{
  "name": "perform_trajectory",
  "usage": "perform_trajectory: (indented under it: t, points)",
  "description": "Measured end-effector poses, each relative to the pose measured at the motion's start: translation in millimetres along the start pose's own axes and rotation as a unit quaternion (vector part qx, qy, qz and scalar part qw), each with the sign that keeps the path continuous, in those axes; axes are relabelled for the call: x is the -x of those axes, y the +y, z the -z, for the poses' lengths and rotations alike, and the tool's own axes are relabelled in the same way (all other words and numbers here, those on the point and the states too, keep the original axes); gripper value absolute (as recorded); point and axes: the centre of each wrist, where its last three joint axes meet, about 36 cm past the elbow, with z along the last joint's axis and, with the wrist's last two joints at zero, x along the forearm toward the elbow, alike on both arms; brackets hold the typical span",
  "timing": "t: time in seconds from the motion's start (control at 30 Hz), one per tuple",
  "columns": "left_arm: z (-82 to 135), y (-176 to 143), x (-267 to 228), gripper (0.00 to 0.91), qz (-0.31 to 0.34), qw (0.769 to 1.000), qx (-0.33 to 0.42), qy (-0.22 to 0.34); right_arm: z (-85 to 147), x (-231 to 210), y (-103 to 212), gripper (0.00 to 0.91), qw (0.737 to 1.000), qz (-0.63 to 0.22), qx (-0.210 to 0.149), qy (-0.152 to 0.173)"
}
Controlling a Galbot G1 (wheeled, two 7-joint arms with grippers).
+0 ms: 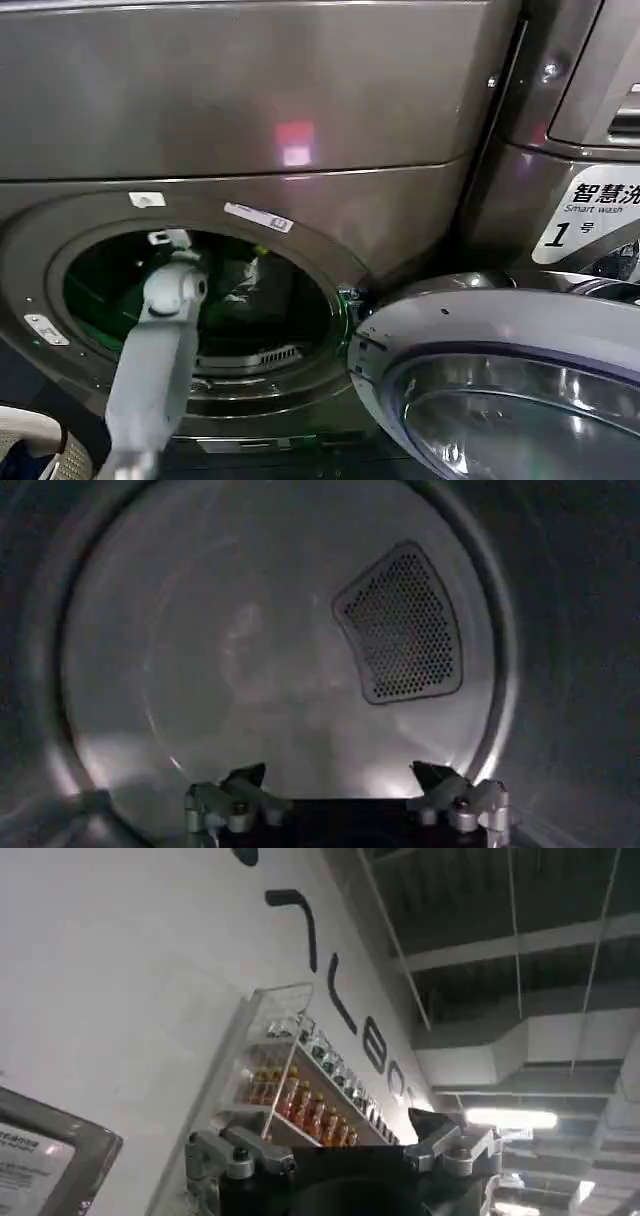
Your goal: Grasp the clothes from the dryer.
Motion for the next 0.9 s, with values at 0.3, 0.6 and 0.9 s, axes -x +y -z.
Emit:
perform_trajectory:
  t: [0.3,0.6,0.9]
  points:
    - [-5.4,15.2,38.0,0.907,-0.05,0.991,0.092,0.083,-1.9,0.0,0.9,0.907,1.0,0.003,0.001,-0.002]
    - [-8.4,24.1,58.3,0.907,-0.159,0.946,0.231,0.163,-3.7,-1.3,-0.1,0.907,1.0,0.004,-0.002,-0.001]
    - [-1.8,29.2,67.4,0.907,-0.234,0.847,0.407,0.249,-7.0,-4.3,-2.5,0.907,1.0,0.002,-0.005,0.001]
